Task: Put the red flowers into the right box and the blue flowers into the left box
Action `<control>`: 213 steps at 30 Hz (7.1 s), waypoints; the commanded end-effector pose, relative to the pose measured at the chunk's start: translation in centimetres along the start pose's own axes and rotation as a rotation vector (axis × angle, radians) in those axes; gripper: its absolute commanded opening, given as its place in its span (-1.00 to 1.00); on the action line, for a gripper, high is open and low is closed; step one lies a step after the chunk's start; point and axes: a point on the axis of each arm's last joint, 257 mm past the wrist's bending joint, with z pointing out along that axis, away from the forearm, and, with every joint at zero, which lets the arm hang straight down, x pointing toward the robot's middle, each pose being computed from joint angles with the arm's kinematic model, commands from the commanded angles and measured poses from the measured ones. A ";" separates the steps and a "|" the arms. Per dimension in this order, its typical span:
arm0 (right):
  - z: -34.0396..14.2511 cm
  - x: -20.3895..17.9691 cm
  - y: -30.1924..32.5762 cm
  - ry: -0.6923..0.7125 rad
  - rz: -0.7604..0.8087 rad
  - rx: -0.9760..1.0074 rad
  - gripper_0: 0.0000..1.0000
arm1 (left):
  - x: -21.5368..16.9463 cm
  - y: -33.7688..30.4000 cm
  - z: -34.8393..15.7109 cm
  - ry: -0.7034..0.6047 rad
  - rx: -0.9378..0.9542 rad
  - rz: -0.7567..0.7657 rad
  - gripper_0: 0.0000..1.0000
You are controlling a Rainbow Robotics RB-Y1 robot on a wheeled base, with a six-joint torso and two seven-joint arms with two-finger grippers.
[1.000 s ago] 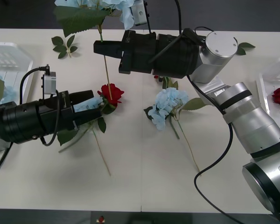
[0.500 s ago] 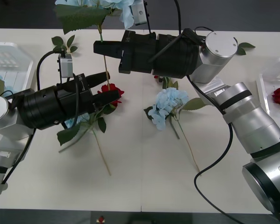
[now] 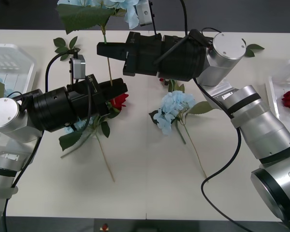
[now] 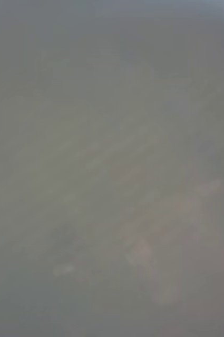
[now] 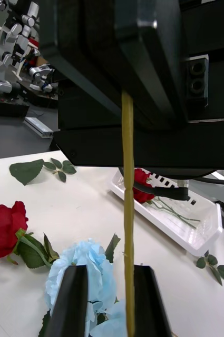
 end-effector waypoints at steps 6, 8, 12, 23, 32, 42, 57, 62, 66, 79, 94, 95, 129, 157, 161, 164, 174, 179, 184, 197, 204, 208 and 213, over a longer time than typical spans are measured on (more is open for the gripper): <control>0.8 -1.6 1.1 0.014 -0.022 -0.032 -1.00 | -2.4 0.1 0.1 -0.023 0.000 0.036 -1.00; 0.7 -1.4 1.0 0.022 -0.024 -0.030 -0.92 | -2.4 0.2 0.0 -0.022 -0.002 0.038 -1.00; 0.5 -0.8 0.9 0.049 -0.034 -0.026 0.04 | -2.4 0.3 -0.2 -0.018 -0.003 0.040 -1.00; -2.1 -0.2 -0.1 0.134 -0.083 -0.008 0.64 | -4.0 0.9 -4.0 0.025 0.024 -0.085 -1.00; -9.6 2.5 -2.3 0.403 -0.068 0.076 0.64 | -8.2 3.2 -12.4 0.120 -0.047 -0.335 -1.00; -20.7 7.1 -3.4 0.693 0.069 0.358 0.64 | -9.6 8.2 -23.2 0.250 -0.377 -0.449 -1.00; -29.4 12.5 -3.0 0.940 0.117 0.632 0.64 | -8.7 18.3 -42.9 0.412 -1.087 -0.171 -1.00; -30.0 14.7 -4.4 0.973 0.097 0.696 0.64 | -7.5 20.5 -45.9 0.472 -1.215 -0.083 -1.00; -30.3 16.6 -5.4 0.998 0.082 0.729 0.64 | -5.3 22.1 -46.6 0.501 -1.254 -0.061 -1.00; -30.7 22.2 -5.9 1.099 0.087 0.792 0.65 | 2.7 24.1 -47.4 0.579 -1.274 -0.119 -1.00; -29.0 26.2 -9.2 1.097 0.102 0.869 0.64 | 4.0 23.7 -47.0 0.575 -1.252 -0.173 -0.35; -29.0 26.2 -9.3 1.099 0.099 0.872 0.64 | 4.1 23.6 -46.8 0.571 -1.242 -0.187 -0.17; -28.4 28.3 -9.7 1.135 0.086 0.886 -1.00 | 3.2 12.2 -22.8 0.629 -0.720 -0.340 1.00; -18.3 3.1 -2.7 0.555 0.001 0.390 -1.00 | 4.9 7.3 -16.1 0.503 -0.643 -0.436 1.00; -14.8 2.1 -1.8 0.497 -0.069 0.314 -1.00 | 2.6 6.2 -17.1 0.472 -0.542 -0.476 1.00; -12.2 1.8 -1.4 0.455 -0.126 0.272 -1.00 | 1.1 5.1 -18.1 0.437 -0.436 -0.502 1.00; -6.5 0.9 0.4 0.337 -0.211 0.183 -1.00 | 0.8 2.0 -16.4 0.198 -0.090 -0.357 1.00; -5.0 1.4 0.4 0.336 -0.234 0.187 -1.00 | 2.3 -0.3 -13.9 0.139 0.005 -0.249 1.00; -3.2 2.4 1.1 0.339 -0.239 0.166 -1.00 | 3.0 -2.9 -10.4 0.075 0.086 -0.138 1.00; 0.0 2.9 2.9 0.299 -0.237 0.114 -1.00 | 3.7 -5.5 -4.2 -0.034 0.116 -0.214 1.00; 0.1 2.4 2.9 0.278 -0.234 0.118 -1.00 | 3.5 -5.8 -3.1 -0.053 0.118 -0.221 0.94; 0.1 2.4 2.9 0.277 -0.233 0.116 -1.00 | 3.2 -5.7 -2.1 -0.057 0.116 -0.202 0.93; 0.1 2.3 3.1 0.274 -0.228 0.112 -1.00 | 2.7 -5.0 -0.7 -0.067 0.088 -0.177 0.93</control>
